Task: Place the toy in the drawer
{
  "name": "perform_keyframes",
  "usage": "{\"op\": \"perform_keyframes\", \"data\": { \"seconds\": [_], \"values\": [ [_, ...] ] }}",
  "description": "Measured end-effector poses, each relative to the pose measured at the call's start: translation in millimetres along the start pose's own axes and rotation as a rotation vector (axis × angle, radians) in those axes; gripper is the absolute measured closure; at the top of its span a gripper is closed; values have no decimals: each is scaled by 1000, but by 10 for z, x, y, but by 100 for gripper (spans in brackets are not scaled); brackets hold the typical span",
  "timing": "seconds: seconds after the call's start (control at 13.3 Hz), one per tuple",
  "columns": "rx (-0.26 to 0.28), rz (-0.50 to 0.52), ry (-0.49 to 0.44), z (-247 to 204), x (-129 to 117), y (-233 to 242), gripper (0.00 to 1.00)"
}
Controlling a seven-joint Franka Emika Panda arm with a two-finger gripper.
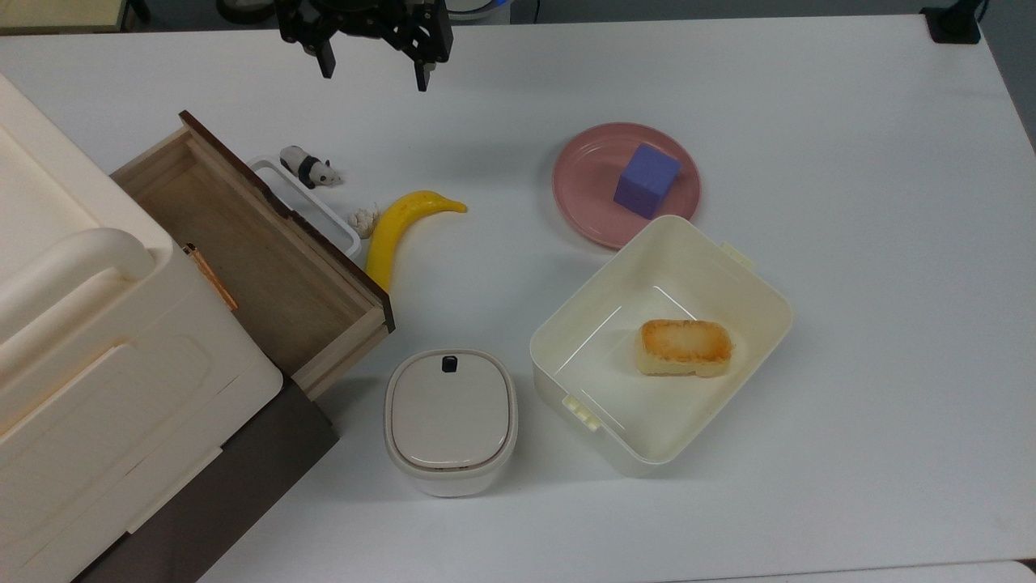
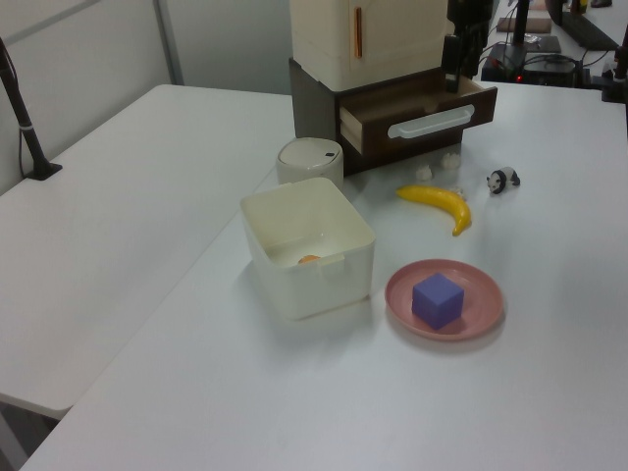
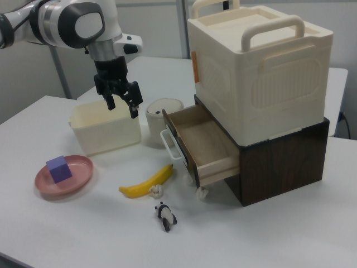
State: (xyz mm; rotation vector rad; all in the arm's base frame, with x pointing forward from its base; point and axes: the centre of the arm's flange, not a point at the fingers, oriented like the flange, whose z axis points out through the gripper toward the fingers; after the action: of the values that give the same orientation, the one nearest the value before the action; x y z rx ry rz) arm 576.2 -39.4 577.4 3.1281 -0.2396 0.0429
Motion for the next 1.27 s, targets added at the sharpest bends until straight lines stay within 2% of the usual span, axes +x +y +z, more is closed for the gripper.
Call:
{"op": "perform_keyframes", "data": {
  "seconds": [0.6,1.27],
  "values": [
    [-1,-47,-19,107,14,-162,0],
    [-1,-48,-19,109,15,-167,0]
  ]
}}
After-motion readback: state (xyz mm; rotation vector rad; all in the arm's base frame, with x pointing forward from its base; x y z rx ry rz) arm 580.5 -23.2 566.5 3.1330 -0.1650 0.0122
